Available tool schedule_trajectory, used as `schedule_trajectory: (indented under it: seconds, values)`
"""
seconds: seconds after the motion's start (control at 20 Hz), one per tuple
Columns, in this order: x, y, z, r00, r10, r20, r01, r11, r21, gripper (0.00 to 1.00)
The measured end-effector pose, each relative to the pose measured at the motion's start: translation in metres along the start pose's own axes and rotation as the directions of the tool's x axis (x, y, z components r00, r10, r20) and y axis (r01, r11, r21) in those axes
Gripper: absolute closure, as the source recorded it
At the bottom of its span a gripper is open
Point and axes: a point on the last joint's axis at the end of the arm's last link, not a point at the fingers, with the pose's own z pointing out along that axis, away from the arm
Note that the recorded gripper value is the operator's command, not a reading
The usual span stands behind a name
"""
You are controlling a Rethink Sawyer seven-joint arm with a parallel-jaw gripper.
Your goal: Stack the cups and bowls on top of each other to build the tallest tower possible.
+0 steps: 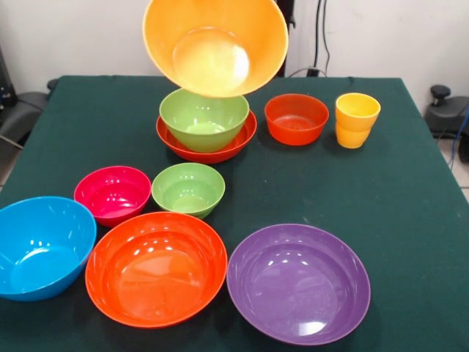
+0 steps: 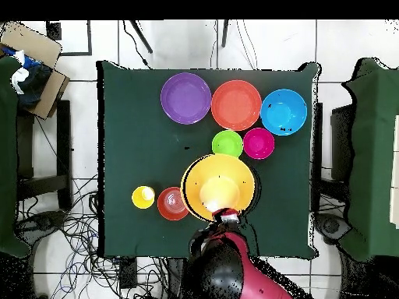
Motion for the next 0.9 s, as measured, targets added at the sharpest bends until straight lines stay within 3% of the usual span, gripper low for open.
schedule_trajectory:
  seconds: [0.55,0.9]
  values:
    - [0.005,-0.018,0.005,0.9996,0.014,-0.025,-0.014,0.9997,0.02,1.0]
    - [0.008,-0.026,0.023,0.9994,-0.032,0.011,0.032,0.9994,0.015,1.0]
